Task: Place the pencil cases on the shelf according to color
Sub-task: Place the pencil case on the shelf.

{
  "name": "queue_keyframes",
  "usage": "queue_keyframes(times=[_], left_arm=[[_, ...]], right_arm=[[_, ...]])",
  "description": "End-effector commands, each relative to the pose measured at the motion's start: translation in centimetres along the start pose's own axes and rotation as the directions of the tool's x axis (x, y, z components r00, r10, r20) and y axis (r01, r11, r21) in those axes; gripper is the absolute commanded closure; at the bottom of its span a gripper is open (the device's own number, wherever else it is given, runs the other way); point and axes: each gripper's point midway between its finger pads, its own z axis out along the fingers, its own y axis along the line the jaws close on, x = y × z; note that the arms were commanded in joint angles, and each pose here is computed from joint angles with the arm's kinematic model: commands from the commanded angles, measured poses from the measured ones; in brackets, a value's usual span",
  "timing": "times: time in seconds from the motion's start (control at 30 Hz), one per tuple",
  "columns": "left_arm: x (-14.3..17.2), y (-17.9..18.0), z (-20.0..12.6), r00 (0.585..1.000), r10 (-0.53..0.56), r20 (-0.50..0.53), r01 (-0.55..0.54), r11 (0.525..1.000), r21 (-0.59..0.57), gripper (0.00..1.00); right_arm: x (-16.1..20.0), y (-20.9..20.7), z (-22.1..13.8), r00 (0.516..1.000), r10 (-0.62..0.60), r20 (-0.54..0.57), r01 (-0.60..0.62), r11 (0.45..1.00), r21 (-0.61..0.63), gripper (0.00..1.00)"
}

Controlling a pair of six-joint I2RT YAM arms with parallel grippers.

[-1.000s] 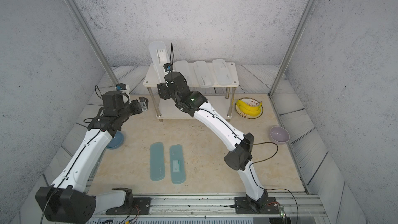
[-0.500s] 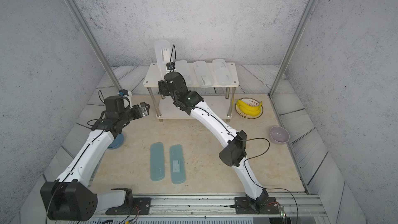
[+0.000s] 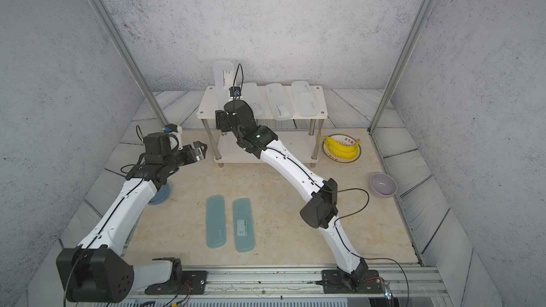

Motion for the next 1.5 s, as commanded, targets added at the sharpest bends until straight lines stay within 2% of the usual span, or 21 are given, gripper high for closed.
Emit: queue_keyframes(times=[0.0,0.2,0.4,0.8,0.9,1.03,1.13,1.23,1.47], left_arm=[[-0.4,0.1,-0.5,1.0,-0.008,0.019,0.008,1.0,0.013,0.01],[-0.4,0.2,-0.9,1.0,-0.007,0.028,0.007,1.0,0.012,0.01],[-0.5,0.2,-0.9,1.0,-0.007,0.029,0.007,1.0,0.014,0.01],[-0.8,0.2,-1.6,0.997,0.025,0.068,-0.028,0.999,0.039,0.01],[-2.4,0.6,-3.0,0.994,-0.027,0.102,0.027,1.0,0.002,0.01],[-7.5,-1.7,-6.8,0.982,-0.083,0.172,0.076,0.996,0.047,0.01],[-11.2,-4.2,-8.6,0.972,-0.121,0.2,0.098,0.987,0.124,0.01],[-13.8,-6.8,-8.8,0.965,-0.164,0.204,0.111,0.962,0.249,0.01],[-17.5,-10.1,-7.7,0.948,-0.251,0.195,0.144,0.886,0.44,0.01]], right_arm=[[-0.1,0.2,-0.9,1.0,0.022,-0.001,-0.022,1.0,0.004,0.14],[-0.2,0.4,-1.1,1.0,0.026,-0.004,-0.026,1.0,-0.001,0.1],[-2.1,0.8,-2.4,0.999,0.035,0.029,-0.035,0.999,-0.028,0.08],[-10.0,1.7,-8.4,0.986,0.086,0.145,-0.063,0.986,-0.157,0.04],[-11.3,1.2,-10.8,0.987,0.07,0.147,-0.043,0.983,-0.18,0.05],[-11.8,0.2,-14.6,0.989,0.017,0.15,0.011,0.983,-0.184,0.15],[-10.5,-1.2,-16.5,0.993,-0.031,0.116,0.048,0.987,-0.151,0.27],[-7.7,-2.8,-18.0,0.997,-0.056,0.059,0.063,0.989,-0.131,0.39],[2.6,-5.6,-20.6,0.994,-0.05,-0.101,0.032,0.985,-0.17,0.46]])
